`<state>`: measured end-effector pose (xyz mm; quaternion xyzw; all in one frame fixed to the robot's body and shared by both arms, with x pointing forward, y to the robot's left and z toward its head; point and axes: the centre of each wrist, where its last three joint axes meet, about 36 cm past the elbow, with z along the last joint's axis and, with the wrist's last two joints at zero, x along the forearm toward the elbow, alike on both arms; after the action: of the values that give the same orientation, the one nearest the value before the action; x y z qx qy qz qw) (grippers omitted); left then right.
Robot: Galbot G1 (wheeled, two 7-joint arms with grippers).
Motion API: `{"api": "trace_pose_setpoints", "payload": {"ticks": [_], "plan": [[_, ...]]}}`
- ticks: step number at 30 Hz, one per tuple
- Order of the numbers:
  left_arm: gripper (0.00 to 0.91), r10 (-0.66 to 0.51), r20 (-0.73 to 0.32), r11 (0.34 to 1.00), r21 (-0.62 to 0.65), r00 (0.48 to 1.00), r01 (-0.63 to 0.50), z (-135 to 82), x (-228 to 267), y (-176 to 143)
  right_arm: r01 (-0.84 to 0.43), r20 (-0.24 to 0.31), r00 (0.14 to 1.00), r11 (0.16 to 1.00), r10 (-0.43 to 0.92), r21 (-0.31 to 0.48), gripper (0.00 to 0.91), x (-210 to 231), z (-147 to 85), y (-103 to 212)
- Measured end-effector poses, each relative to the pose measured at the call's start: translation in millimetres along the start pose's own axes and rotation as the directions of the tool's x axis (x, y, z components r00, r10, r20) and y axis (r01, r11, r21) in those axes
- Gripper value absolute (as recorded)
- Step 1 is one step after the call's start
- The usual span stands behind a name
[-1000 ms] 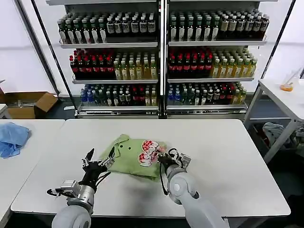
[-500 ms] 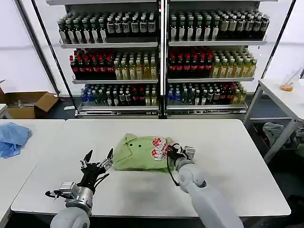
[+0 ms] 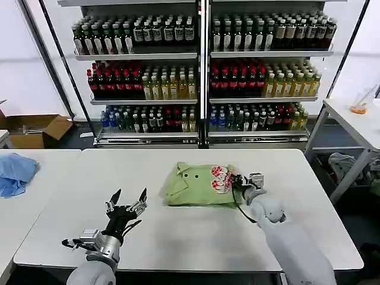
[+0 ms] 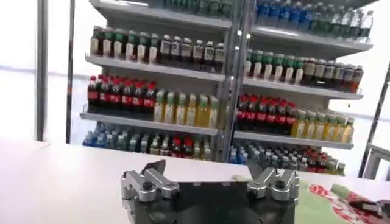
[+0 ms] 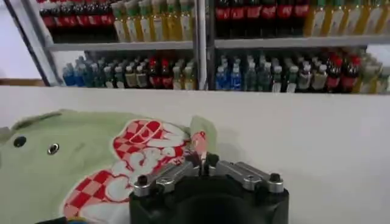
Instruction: Fold and organize the clothes.
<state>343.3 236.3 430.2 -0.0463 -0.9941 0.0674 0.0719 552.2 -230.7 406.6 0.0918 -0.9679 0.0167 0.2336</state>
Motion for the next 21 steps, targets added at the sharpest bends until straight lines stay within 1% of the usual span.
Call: {"api": "trace_pose_setpoints", "payload": {"ticks": [2, 5, 6, 10, 15, 21], "plan": [[0.907, 0.0, 0.004, 1.0, -0.009, 1.0, 0.0, 0.1, 0.0, -0.1, -0.008, 0.041, 0.999, 1.0, 0.007, 0.026, 0.907, 5.8, 0.8, -3.2], [0.907, -0.005, 0.008, 1.0, -0.026, 1.0, 0.005, 1.7, 0.1, 0.6, -0.035, 0.127, 0.992, 0.997, 0.026, 0.067, 0.907, 18.8, 5.6, -6.9], [0.907, -0.006, 0.01, 0.999, -0.031, 1.0, 0.006, 2.1, 0.3, 0.4, -0.043, 0.157, 0.987, 0.996, 0.03, 0.08, 0.907, 24.7, 9.3, -7.4], [0.907, -0.004, 0.013, 0.999, -0.051, 1.0, 0.005, 4.3, 1.9, -1.8, -0.073, 0.249, 0.967, 0.992, 0.046, 0.103, 0.907, 50.0, 26.9, -7.5], [0.907, -0.005, 0.024, 0.998, -0.068, 1.0, 0.007, 5.3, 4.4, -6.0, -0.096, 0.334, 0.94, 0.993, 0.066, 0.074, 0.907, 88.4, 45.7, -4.6], [0.907, -0.014, 0.04, 0.996, -0.082, 0.999, 0.018, 4.3, 8.5, -6.2, -0.116, 0.403, 0.911, 0.992, 0.088, 0.045, 0.907, 133.8, 62.9, -3.6]]}}
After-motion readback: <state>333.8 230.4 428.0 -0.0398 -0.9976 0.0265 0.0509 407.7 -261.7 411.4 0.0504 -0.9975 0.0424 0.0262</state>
